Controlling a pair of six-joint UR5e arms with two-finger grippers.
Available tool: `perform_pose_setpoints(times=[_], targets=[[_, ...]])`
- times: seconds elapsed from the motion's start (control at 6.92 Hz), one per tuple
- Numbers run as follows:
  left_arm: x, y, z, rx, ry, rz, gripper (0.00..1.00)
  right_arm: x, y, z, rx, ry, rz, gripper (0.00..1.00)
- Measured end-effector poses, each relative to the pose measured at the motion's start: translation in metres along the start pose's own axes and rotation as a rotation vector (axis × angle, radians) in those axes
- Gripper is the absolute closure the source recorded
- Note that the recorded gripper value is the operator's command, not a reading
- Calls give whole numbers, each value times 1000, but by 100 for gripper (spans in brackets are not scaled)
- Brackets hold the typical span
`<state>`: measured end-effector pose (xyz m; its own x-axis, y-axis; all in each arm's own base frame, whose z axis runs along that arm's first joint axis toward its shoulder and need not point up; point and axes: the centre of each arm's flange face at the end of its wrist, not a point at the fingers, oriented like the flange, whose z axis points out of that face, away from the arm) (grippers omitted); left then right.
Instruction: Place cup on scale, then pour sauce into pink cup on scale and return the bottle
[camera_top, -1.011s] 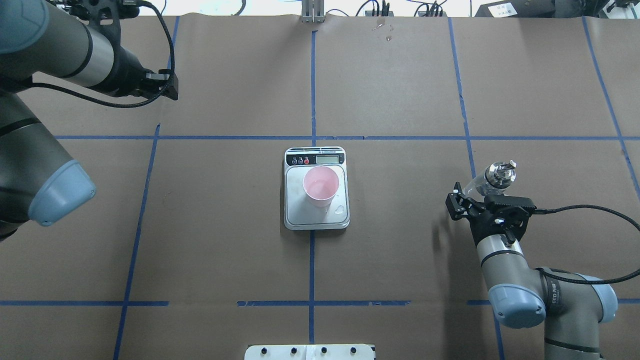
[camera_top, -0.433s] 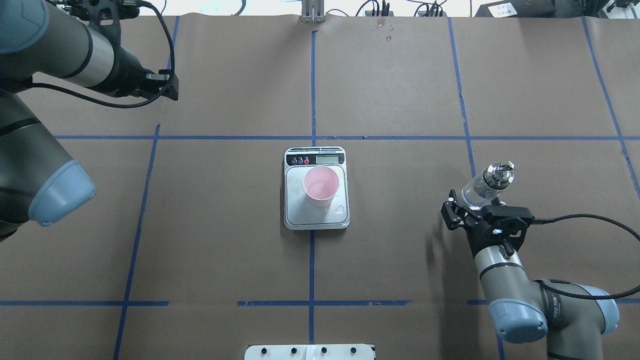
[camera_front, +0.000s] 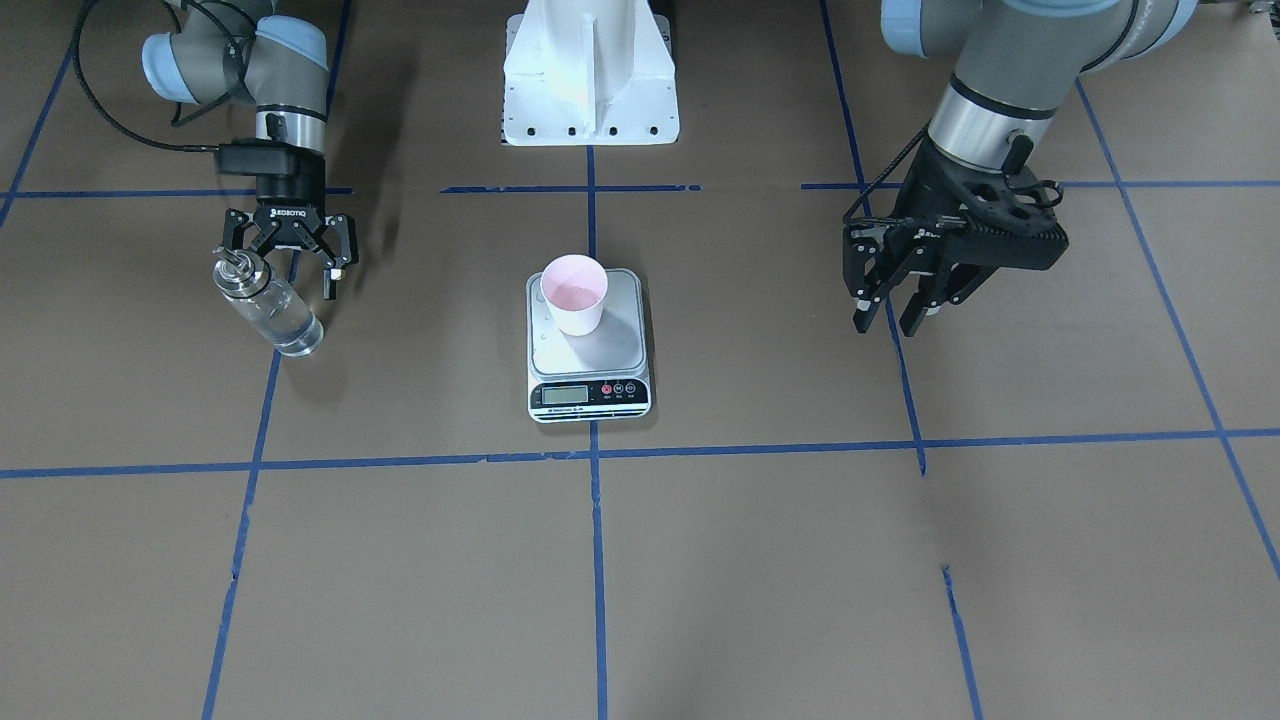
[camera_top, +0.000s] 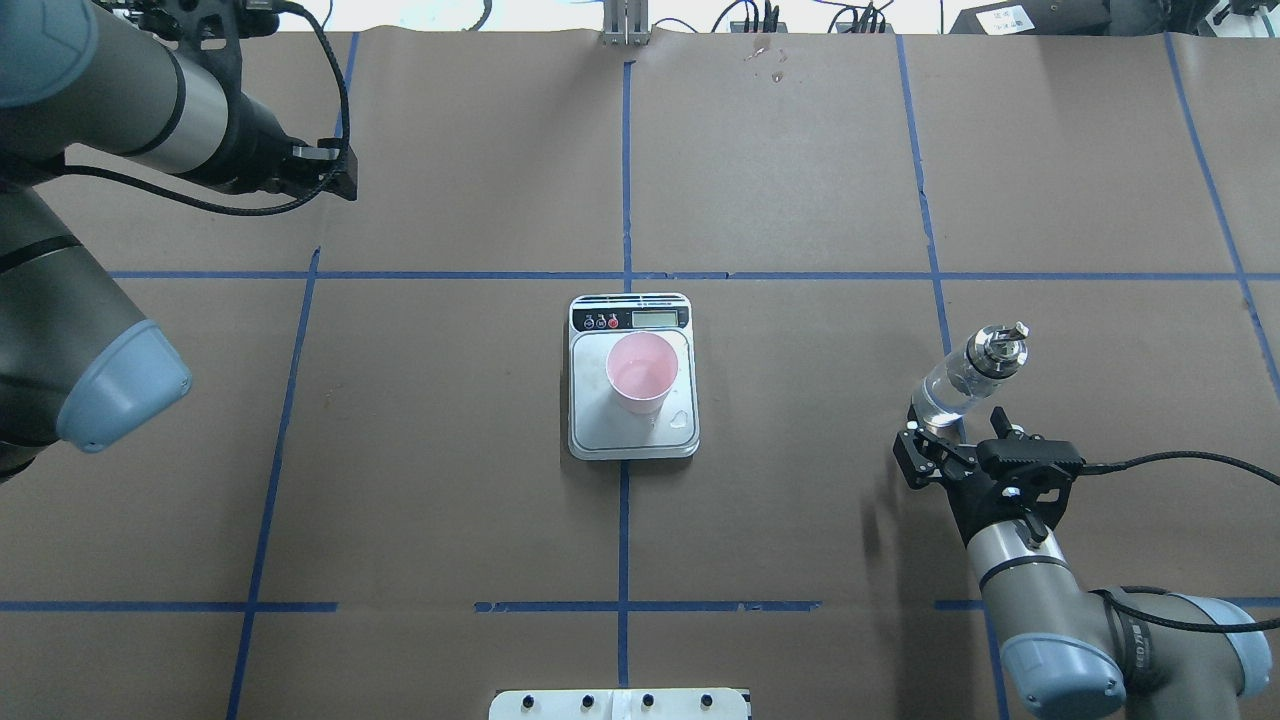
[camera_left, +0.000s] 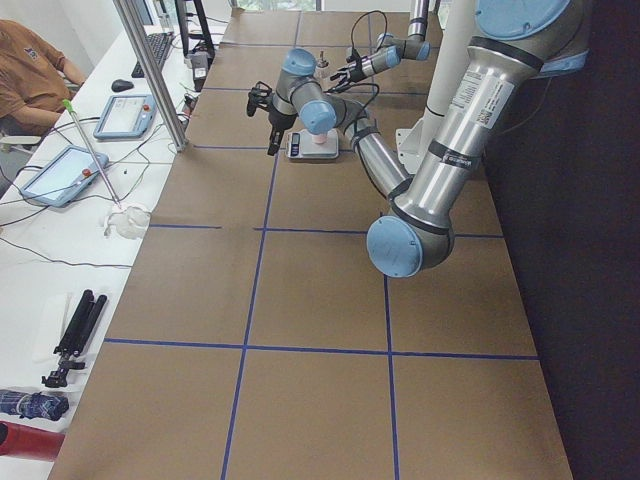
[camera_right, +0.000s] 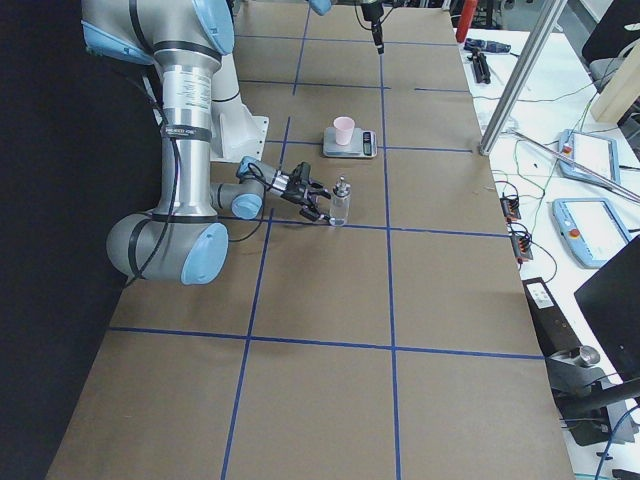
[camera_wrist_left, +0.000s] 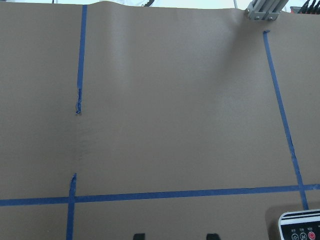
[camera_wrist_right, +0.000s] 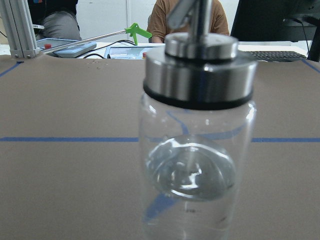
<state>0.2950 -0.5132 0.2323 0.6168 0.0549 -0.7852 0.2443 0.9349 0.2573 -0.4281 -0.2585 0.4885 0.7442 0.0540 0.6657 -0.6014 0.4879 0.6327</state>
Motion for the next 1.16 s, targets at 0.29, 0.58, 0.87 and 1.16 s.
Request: perform_pose_setpoints(times=[0.29, 0.58, 0.87, 1.16], targets=[[0, 0, 0, -1, 0, 0, 49, 18, -1, -19, -27, -14, -25, 0], [-2, 0, 0, 1, -2, 7, 49, 42, -16, -36, -117, -15, -35, 0], [-5, 1, 2, -2, -8, 11, 49, 69, -25, -46, -220, -20, -81, 0], [-9, 1, 4, -4, -13, 12, 49, 113, -31, -39, -300, -57, -156, 0]])
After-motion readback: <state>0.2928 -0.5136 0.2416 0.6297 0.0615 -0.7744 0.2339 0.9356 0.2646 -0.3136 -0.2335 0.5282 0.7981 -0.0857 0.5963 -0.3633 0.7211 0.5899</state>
